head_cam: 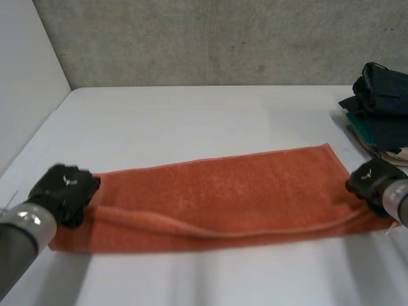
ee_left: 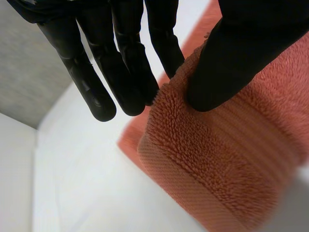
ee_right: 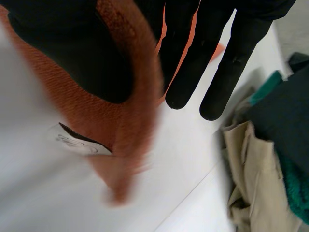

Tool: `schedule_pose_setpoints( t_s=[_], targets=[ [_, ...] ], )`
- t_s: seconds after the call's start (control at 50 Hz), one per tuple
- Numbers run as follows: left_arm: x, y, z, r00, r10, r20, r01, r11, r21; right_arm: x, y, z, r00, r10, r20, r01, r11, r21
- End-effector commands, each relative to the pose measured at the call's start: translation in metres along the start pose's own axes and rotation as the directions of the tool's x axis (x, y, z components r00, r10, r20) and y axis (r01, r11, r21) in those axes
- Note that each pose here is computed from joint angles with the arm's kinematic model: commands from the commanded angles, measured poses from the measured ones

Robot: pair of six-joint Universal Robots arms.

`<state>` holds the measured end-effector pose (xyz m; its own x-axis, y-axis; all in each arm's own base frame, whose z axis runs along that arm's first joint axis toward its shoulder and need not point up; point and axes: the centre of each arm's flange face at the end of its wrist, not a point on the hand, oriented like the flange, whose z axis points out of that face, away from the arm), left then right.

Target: Fold the laundry.

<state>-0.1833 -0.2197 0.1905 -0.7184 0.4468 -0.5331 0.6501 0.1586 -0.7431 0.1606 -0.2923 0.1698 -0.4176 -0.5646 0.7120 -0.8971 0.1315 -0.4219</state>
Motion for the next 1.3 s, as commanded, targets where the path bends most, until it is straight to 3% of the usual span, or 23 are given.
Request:
schedule_pose_setpoints(
  t_s=[0.02,0.2,0.36,0.66,0.76,0.88,1.12,1.3],
  targets=[
    [-0.016,-0.004,0.049,0.989,-0.02,0.145,0.008,0.996,0.086,0.001,-0.027,0.033,0.992,0.078,-0.099,-0.063,0.988,0.143],
    [-0.004,0.013,0.079,0.976,-0.095,0.196,0.093,0.996,0.016,-0.005,-0.055,0.09,0.967,0.079,-0.242,-0.004,0.955,0.296],
    [0.005,0.015,0.079,0.975,-0.087,0.204,0.09,0.996,-0.003,-0.015,-0.062,0.116,0.963,0.074,-0.261,0.007,0.955,0.295],
    [0.011,0.005,0.079,0.978,-0.08,0.193,0.073,0.996,0.046,-0.012,-0.069,0.113,0.954,0.083,-0.287,0.006,0.955,0.296],
    [0.016,0.004,0.08,0.984,-0.072,0.164,0.064,0.996,0.058,-0.013,-0.073,0.114,0.966,0.079,-0.244,0.015,0.932,0.362],
    [0.022,0.01,0.089,0.99,-0.069,0.122,0.063,0.997,0.051,-0.016,-0.078,0.116,0.976,0.127,-0.178,-0.039,0.9,0.434],
    [-0.007,-0.012,0.115,0.966,-0.112,0.232,0.073,0.983,0.17,-0.011,-0.082,0.132,0.967,0.181,-0.18,-0.082,0.888,0.452],
    [0.008,-0.011,0.108,0.977,-0.095,0.19,0.066,0.986,0.156,0.019,-0.076,0.11,0.948,0.278,-0.154,-0.189,0.883,0.43]
  ],
)
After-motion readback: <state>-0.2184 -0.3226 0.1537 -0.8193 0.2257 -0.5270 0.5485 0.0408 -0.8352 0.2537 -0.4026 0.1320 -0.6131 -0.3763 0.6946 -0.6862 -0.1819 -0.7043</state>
